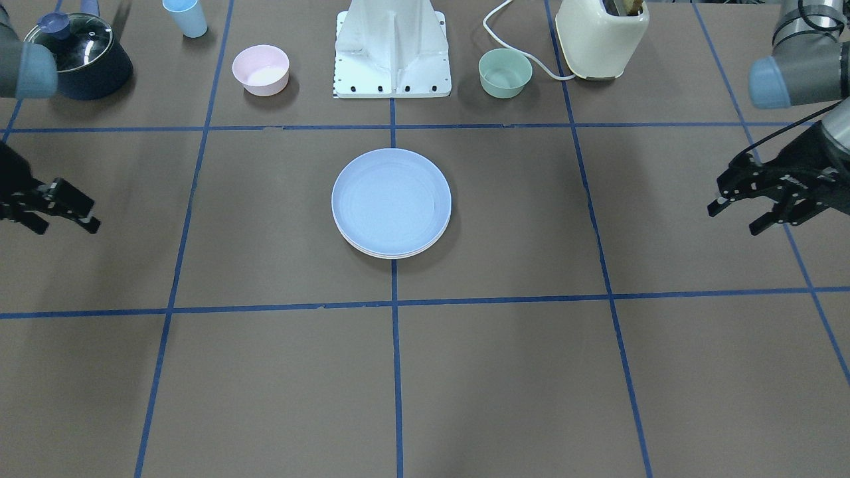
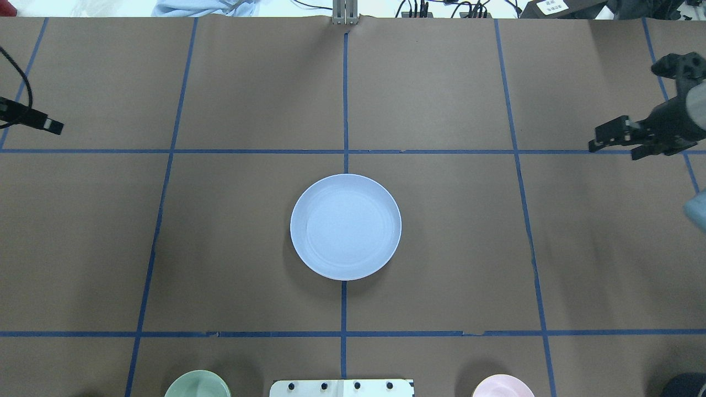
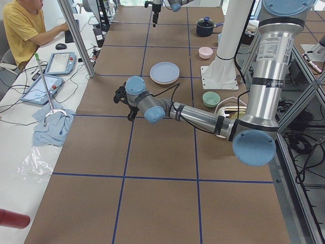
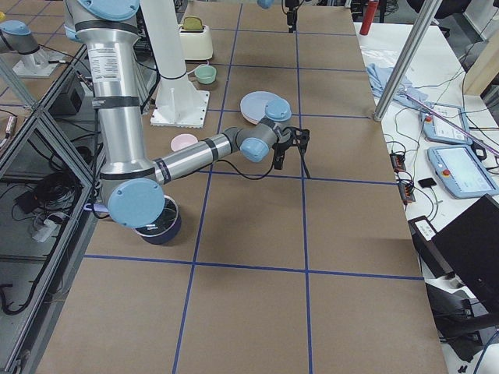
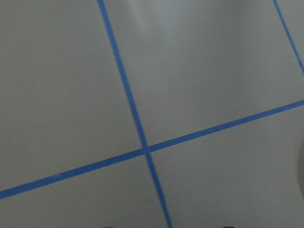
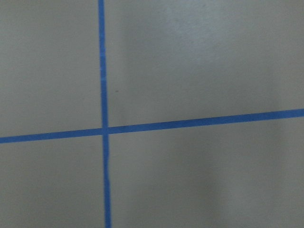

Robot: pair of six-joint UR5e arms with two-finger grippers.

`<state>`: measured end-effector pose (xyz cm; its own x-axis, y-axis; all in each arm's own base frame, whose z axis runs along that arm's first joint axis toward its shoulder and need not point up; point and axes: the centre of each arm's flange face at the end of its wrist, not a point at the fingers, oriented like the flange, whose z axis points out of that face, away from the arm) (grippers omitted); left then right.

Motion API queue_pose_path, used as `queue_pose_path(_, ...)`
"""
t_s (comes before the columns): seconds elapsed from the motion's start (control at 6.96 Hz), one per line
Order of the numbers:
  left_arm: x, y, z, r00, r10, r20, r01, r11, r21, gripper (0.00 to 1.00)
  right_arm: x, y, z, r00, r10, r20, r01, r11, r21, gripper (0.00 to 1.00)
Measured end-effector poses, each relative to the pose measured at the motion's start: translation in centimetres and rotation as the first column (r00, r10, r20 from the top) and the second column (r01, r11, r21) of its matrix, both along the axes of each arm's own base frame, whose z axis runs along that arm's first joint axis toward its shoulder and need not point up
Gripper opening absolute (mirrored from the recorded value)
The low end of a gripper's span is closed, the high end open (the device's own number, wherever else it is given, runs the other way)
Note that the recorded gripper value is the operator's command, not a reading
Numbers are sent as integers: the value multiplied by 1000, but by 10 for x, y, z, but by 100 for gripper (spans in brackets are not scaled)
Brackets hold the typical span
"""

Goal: Stack three plates with pink and blue

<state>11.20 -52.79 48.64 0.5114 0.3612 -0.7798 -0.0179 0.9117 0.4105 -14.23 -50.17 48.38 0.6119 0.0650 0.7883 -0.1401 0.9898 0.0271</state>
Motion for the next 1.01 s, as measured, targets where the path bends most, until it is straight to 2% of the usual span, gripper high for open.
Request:
queue_pose_path(0.29,-45,8,24,998,-48,41,47,999,22,96,79,-9,31,993,-75,-93,79,996,33,100)
queue_pose_path(0.58,-98,9,27,986,-147,80,142,988,68,99,114,-6,44,988,-96,-124,100,995,23,100)
queue_pose_path(0.72,-105,13,34,984,-147,97,140,987,80,99,118,-4,48,986,-99,-133,102,995,18,100)
queue_pose_path(1.01,-89,22,54,988,-87,127,79,994,70,99,119,-8,55,984,-101,-146,103,995,8,100)
